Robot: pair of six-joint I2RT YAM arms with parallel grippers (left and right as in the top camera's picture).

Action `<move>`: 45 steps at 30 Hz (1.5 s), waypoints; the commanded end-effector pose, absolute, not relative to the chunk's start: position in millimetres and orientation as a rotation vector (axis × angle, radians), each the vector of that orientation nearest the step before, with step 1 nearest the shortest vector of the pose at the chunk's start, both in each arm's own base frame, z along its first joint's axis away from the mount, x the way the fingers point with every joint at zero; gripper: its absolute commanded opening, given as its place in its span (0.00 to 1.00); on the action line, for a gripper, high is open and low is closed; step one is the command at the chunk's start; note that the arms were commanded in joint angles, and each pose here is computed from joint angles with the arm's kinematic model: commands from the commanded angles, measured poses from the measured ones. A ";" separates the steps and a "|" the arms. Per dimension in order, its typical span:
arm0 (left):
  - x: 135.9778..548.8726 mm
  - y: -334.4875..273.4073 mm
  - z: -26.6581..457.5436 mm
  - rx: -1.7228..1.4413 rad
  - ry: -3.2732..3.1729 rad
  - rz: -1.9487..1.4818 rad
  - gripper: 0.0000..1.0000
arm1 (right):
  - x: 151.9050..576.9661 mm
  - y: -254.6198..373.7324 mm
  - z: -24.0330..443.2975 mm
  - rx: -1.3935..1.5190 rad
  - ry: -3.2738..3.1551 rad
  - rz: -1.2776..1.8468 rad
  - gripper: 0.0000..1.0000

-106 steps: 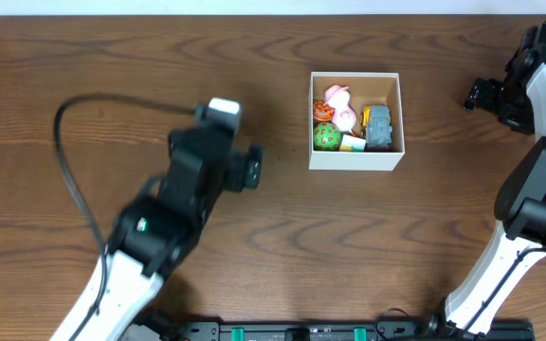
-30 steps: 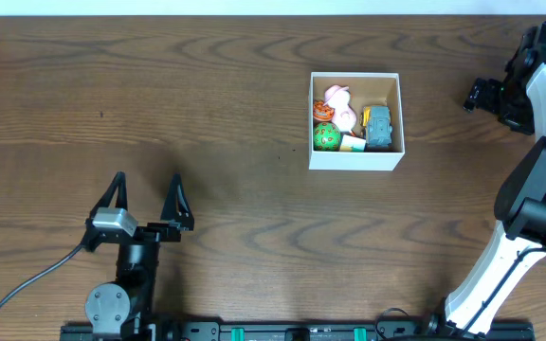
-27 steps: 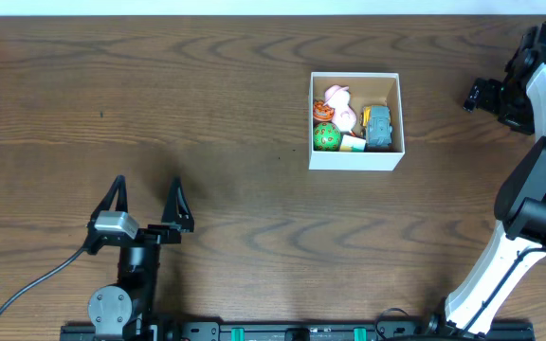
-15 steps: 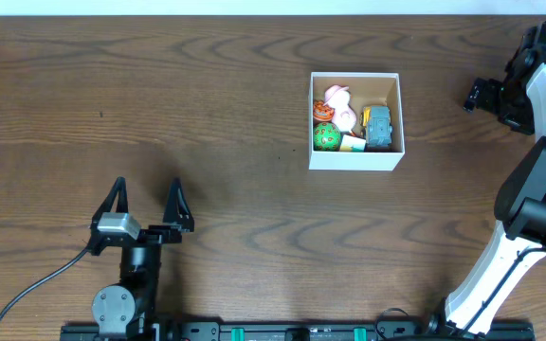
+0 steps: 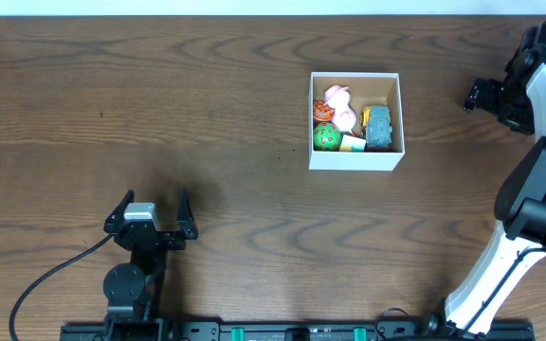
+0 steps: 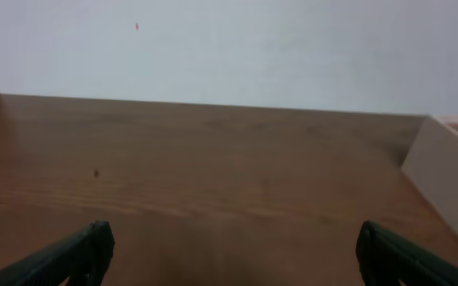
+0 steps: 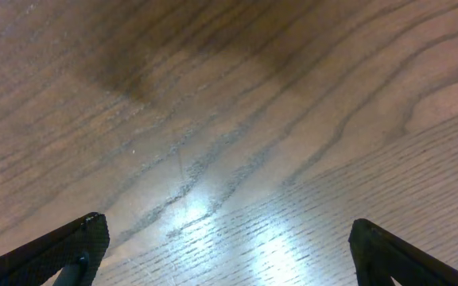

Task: Pack container

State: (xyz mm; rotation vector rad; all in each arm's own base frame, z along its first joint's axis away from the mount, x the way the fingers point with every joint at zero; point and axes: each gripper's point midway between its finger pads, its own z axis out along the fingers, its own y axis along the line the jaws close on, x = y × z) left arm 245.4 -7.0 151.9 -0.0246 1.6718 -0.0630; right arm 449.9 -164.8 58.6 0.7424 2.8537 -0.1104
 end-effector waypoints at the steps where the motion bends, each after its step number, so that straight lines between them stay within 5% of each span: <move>1: 243.9 -3.4 137.3 0.000 1.723 -0.014 0.98 | 448.0 -168.7 59.0 0.767 2.847 -0.115 0.99; 45: 244.0 -3.4 136.7 -0.006 1.725 -0.019 0.98 | 449.6 -164.8 62.3 0.753 2.843 -0.114 0.99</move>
